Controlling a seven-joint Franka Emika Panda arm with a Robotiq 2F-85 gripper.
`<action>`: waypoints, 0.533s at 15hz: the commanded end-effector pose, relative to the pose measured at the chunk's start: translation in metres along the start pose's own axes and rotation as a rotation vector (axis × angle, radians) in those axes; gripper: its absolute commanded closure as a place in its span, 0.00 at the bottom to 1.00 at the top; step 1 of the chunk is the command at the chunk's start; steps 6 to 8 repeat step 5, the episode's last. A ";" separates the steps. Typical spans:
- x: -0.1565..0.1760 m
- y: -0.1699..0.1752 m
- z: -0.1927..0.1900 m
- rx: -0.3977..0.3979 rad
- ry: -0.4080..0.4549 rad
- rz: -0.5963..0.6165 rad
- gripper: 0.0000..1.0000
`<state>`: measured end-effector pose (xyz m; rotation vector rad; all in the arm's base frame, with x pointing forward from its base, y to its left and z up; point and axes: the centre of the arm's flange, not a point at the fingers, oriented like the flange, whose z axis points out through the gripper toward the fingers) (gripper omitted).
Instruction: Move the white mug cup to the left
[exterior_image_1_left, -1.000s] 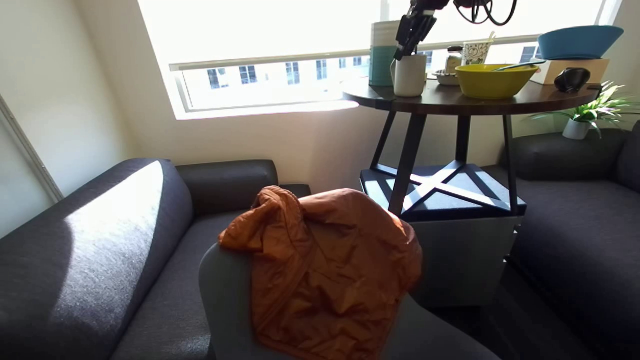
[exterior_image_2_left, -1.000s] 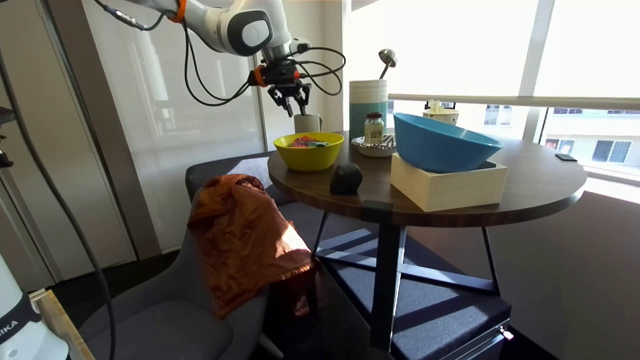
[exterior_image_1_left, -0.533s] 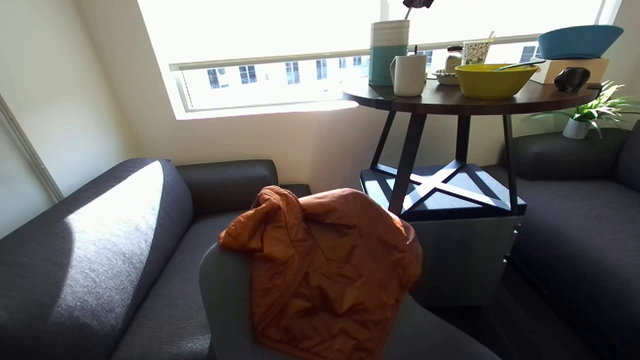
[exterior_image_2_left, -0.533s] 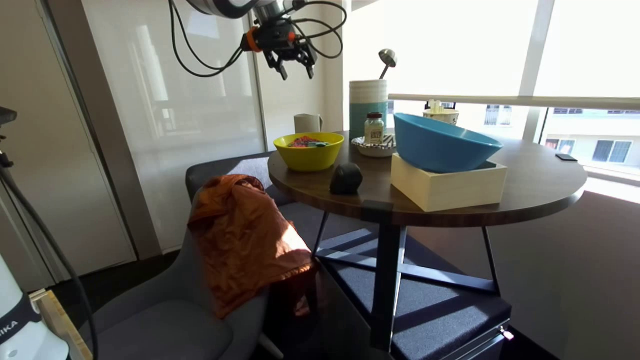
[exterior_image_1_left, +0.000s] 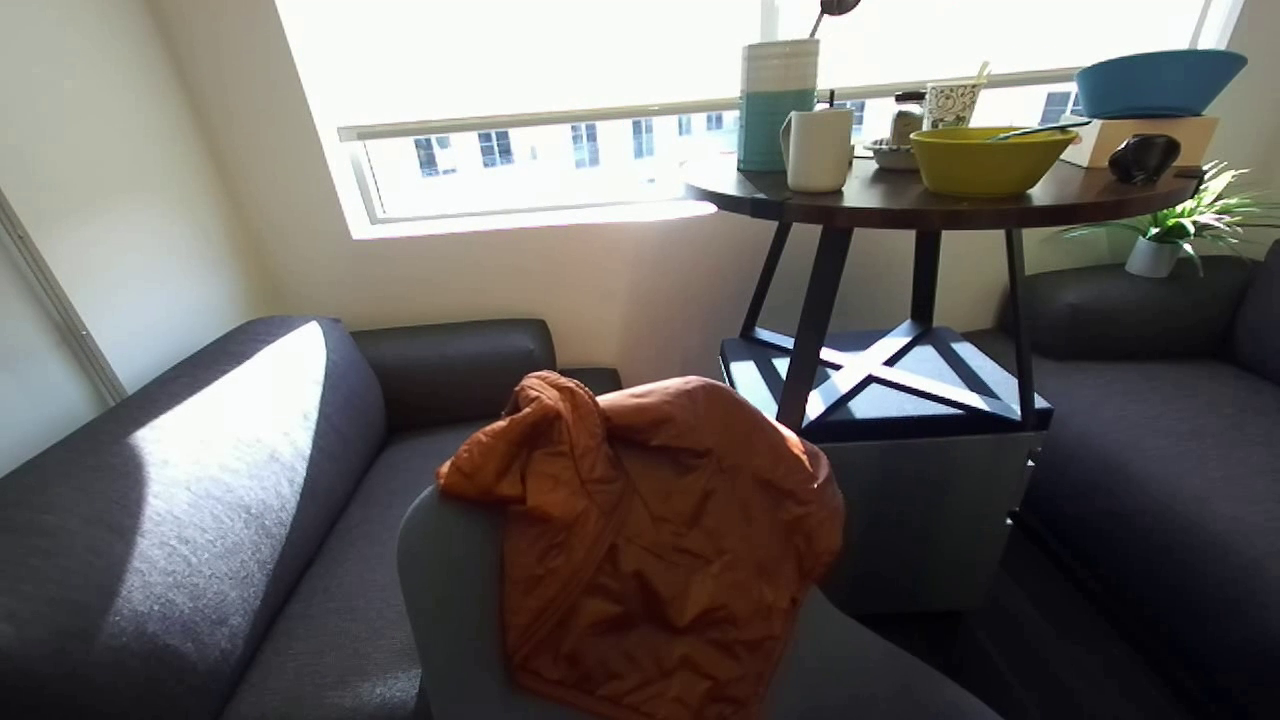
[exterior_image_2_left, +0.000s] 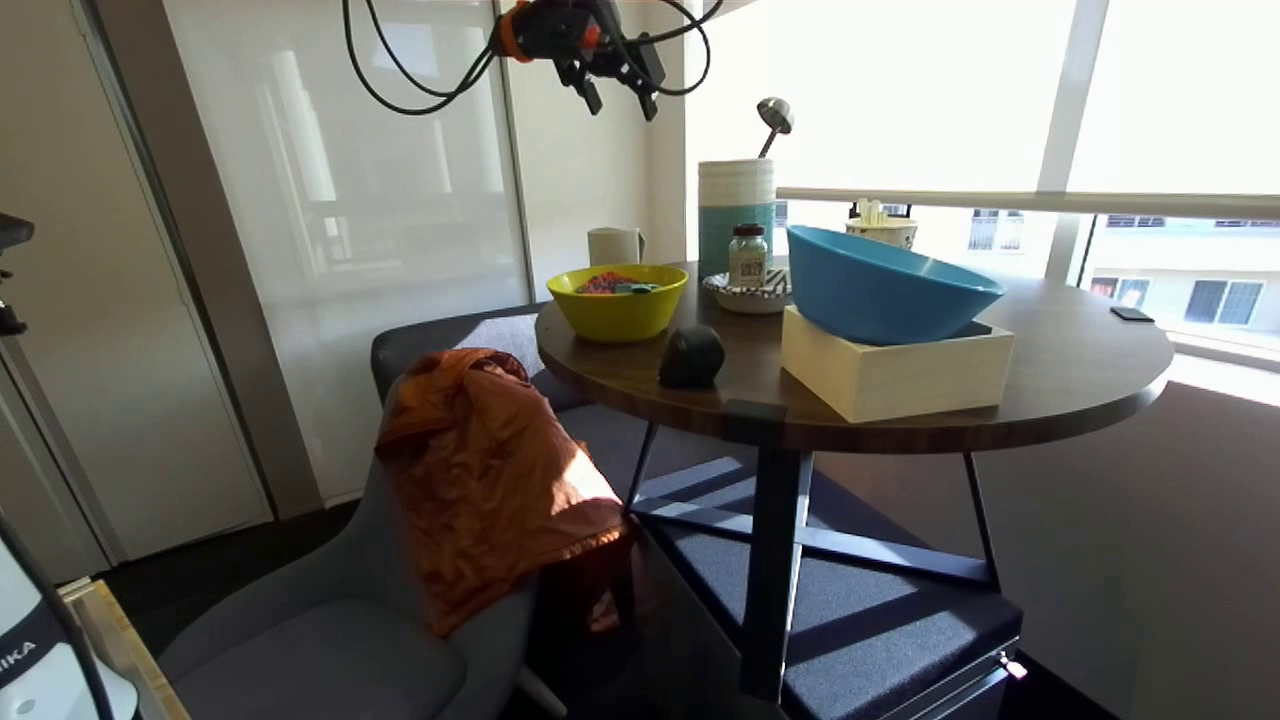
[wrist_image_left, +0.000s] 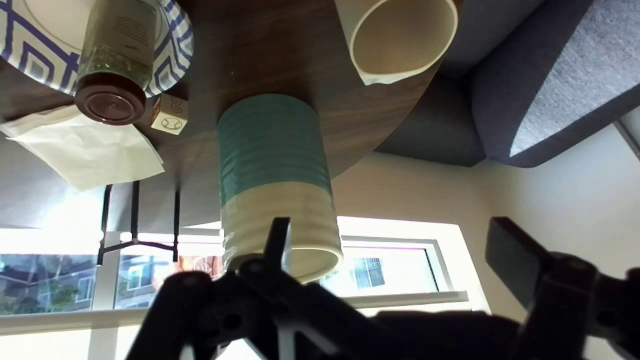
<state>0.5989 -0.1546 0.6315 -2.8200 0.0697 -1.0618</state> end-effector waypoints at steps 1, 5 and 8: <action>0.000 -0.001 0.000 0.002 0.000 0.001 0.00; 0.000 -0.001 0.000 0.005 0.001 0.002 0.00; 0.000 -0.001 0.000 0.005 0.001 0.002 0.00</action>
